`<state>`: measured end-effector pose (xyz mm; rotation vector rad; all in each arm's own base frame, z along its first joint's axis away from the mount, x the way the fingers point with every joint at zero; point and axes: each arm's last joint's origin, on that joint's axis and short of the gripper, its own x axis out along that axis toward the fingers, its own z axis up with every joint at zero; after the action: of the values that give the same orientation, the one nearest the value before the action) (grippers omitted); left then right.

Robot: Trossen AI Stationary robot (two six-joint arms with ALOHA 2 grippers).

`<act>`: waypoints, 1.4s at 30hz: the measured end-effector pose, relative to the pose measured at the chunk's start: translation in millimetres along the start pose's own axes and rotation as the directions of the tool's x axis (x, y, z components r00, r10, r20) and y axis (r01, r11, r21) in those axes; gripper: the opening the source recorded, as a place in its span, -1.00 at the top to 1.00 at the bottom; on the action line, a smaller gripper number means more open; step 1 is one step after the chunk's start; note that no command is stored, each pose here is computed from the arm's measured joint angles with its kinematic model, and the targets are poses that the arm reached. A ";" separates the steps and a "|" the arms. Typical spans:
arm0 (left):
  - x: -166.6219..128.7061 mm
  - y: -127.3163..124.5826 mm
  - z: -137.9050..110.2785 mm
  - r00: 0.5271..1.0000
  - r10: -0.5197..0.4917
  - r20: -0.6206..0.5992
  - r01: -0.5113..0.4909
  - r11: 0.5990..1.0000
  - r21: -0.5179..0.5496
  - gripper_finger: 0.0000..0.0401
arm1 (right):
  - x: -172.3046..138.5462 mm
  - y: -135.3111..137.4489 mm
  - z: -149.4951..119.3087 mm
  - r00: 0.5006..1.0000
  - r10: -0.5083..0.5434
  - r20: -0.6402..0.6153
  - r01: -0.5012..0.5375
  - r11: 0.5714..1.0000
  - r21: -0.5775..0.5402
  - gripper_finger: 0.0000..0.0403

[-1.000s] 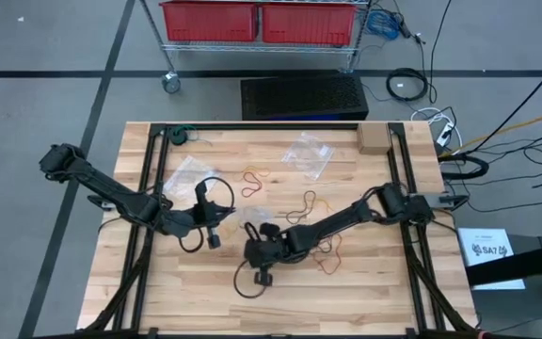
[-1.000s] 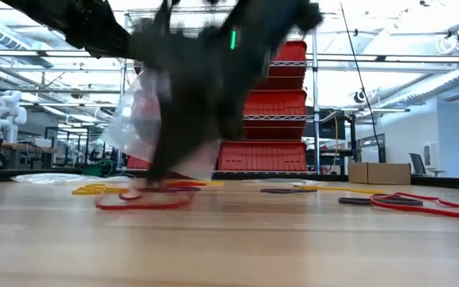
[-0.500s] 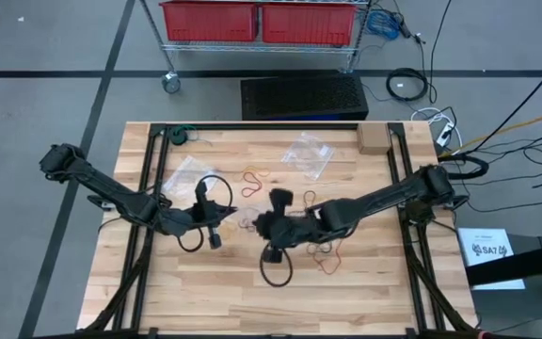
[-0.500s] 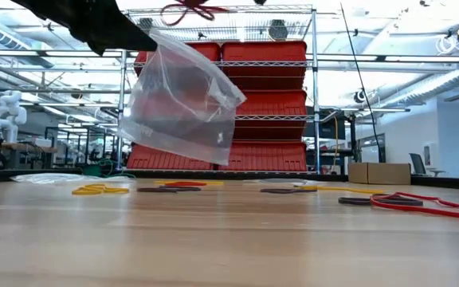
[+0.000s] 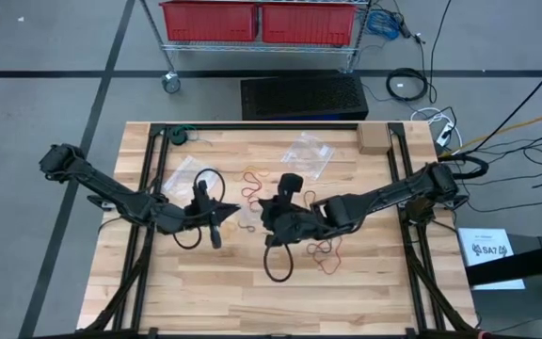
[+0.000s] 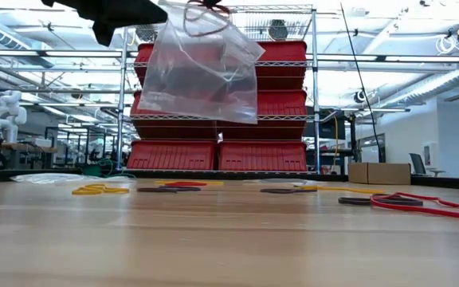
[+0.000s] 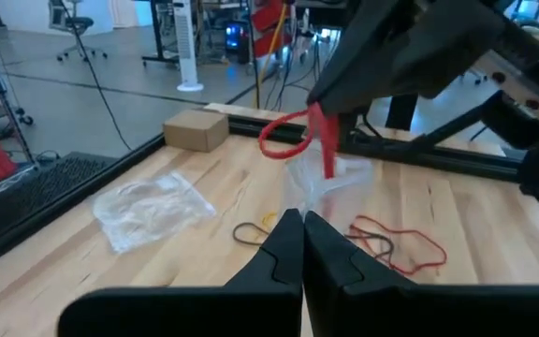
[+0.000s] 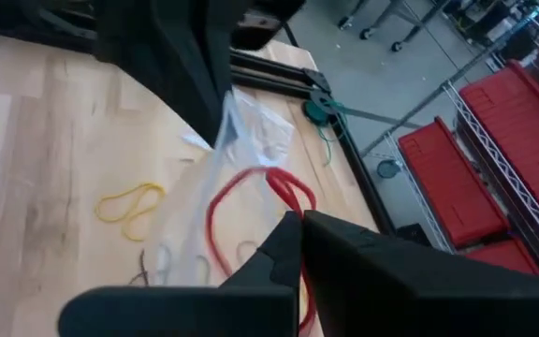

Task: Sort rubber bands
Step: Put the bottom left red rubber band into the zip bag

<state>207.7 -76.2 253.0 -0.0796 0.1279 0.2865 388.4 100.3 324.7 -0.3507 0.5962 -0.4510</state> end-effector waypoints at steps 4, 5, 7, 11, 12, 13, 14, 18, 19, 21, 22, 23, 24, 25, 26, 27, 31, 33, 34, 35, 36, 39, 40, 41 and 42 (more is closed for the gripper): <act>0.0 0.8 0.0 1.000 0.027 0.003 -0.026 0.999 -0.022 1.00 | -0.5 2.3 -2.3 1.000 0.018 -0.010 -0.017 0.999 0.027 1.00; 0.0 1.0 0.0 0.999 0.034 0.005 -0.033 0.999 -0.023 1.00 | -1.1 3.6 -3.2 1.000 0.023 -0.013 -0.023 0.999 0.029 1.00; 0.0 1.4 0.0 0.999 0.048 0.007 -0.048 0.999 -0.023 1.00 | -2.6 5.9 -4.8 0.999 0.029 -0.019 -0.029 0.999 0.034 1.00; 0.0 1.9 -0.1 0.998 0.063 0.008 -0.063 0.998 -0.027 1.00 | -7.1 10.2 -3.4 1.000 0.018 0.000 -0.018 0.999 0.041 1.00; 0.0 1.9 -0.3 0.998 0.064 0.007 -0.064 0.997 -0.030 1.00 | -8.5 11.4 -2.9 1.000 0.008 0.007 -0.009 0.999 0.039 1.00; 0.0 1.9 -0.4 0.998 0.065 0.006 -0.065 0.997 -0.037 1.00 | -9.4 11.9 -2.5 1.000 -0.004 0.011 0.004 0.999 0.036 1.00; 0.0 2.1 -0.5 0.998 0.067 0.006 -0.067 0.997 -0.038 1.00 | -9.7 12.0 -2.3 1.000 -0.010 0.014 0.010 0.999 0.037 1.00; 0.1 2.3 -1.0 0.998 0.068 0.001 -0.068 0.997 -0.036 1.00 | -5.2 12.9 -3.9 1.000 0.019 0.000 -0.019 0.999 0.049 1.00; 0.1 2.3 -0.9 0.998 0.067 0.001 -0.067 0.997 -0.033 1.00 | -2.6 12.6 -4.8 0.999 0.035 -0.008 -0.035 0.998 0.053 1.00; 0.1 2.2 -1.0 0.998 0.067 0.001 -0.067 0.997 -0.032 1.00 | 7.2 12.7 -8.4 0.998 0.059 -0.036 -0.056 0.997 0.059 1.00; 0.1 2.2 -0.9 0.998 0.064 0.001 -0.064 0.997 -0.032 1.00 | 10.5 11.9 -9.2 0.997 0.067 -0.043 -0.065 0.996 0.065 1.00; 0.1 2.0 -1.0 0.998 0.056 -0.001 -0.056 0.998 -0.032 1.00 | 13.3 10.6 -11.1 0.996 0.066 -0.058 -0.063 0.996 0.062 1.00; 0.2 1.6 -1.1 0.999 0.044 -0.003 -0.044 0.999 -0.032 1.00 | 17.0 9.1 -12.3 0.996 0.059 -0.067 -0.055 0.996 0.064 1.00; 0.2 1.3 -1.1 0.999 0.034 -0.005 -0.034 0.999 -0.032 1.00 | 19.6 6.9 -11.8 0.997 0.052 -0.065 -0.047 0.996 0.074 1.00; 0.0 0.7 -1.2 1.000 0.021 -0.007 -0.021 0.999 -0.032 1.00 | 21.4 5.2 -11.6 0.997 0.049 -0.066 -0.044 0.996 0.079 1.00; -0.2 0.1 -1.3 1.000 0.008 -0.009 -0.008 0.999 -0.032 1.00 | 23.5 3.0 -11.8 0.996 0.051 -0.069 -0.045 0.995 0.085 1.00; -0.2 -0.5 -1.4 1.000 -0.013 -0.013 0.013 1.000 -0.022 1.00 | 33.1 -4.4 -12.2 0.979 0.186 -0.081 -0.172 0.973 0.150 1.00; 0.0 -0.3 -1.3 1.000 -0.012 -0.013 0.012 1.000 -0.020 1.00 | 37.2 -7.2 -12.9 0.958 0.274 -0.087 -0.255 0.950 0.183 1.00; 0.3 0.2 -1.3 1.000 -0.009 -0.013 0.009 1.000 -0.014 1.00 | 39.0 -8.7 -13.1 0.945 0.314 -0.087 -0.292 0.935 0.201 0.99; 0.9 1.0 -1.1 1.000 -0.006 -0.013 0.005 1.000 -0.014 1.00 | 40.7 -10.2 -13.3 0.933 0.348 -0.088 -0.324 0.922 0.214 0.97; 1.7 2.1 -1.0 1.000 0.000 -0.013 0.000 1.000 -0.015 1.00 | 42.2 -11.6 -13.5 0.924 0.373 -0.088 -0.347 0.911 0.222 0.94; 4.0 5.6 -1.5 1.000 0.020 -0.020 -0.020 1.000 -0.010 1.00 | 45.5 -15.3 -14.0 0.908 0.408 -0.089 -0.379 0.895 0.235 0.79; 4.7 6.8 -1.8 0.999 0.027 -0.024 -0.027 1.000 -0.008 1.00 | 46.9 -17.0 -14.1 0.906 0.413 -0.089 -0.383 0.892 0.239 0.71; 5.4 7.9 -2.1 0.999 0.032 -0.028 -0.032 0.999 -0.006 1.00 | 48.3 -18.8 -14.4 0.905 0.415 -0.090 -0.385 0.891 0.243 0.64; 5.9 8.7 -2.5 0.999 0.034 -0.032 -0.034 0.999 -0.003 1.00 | 49.6 -20.5 -14.7 0.907 0.412 -0.091 -0.381 0.892 0.245 0.56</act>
<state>210.5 -66.5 249.2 -0.0857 0.1609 0.3199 409.8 55.4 299.7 0.0229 0.7288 -0.1427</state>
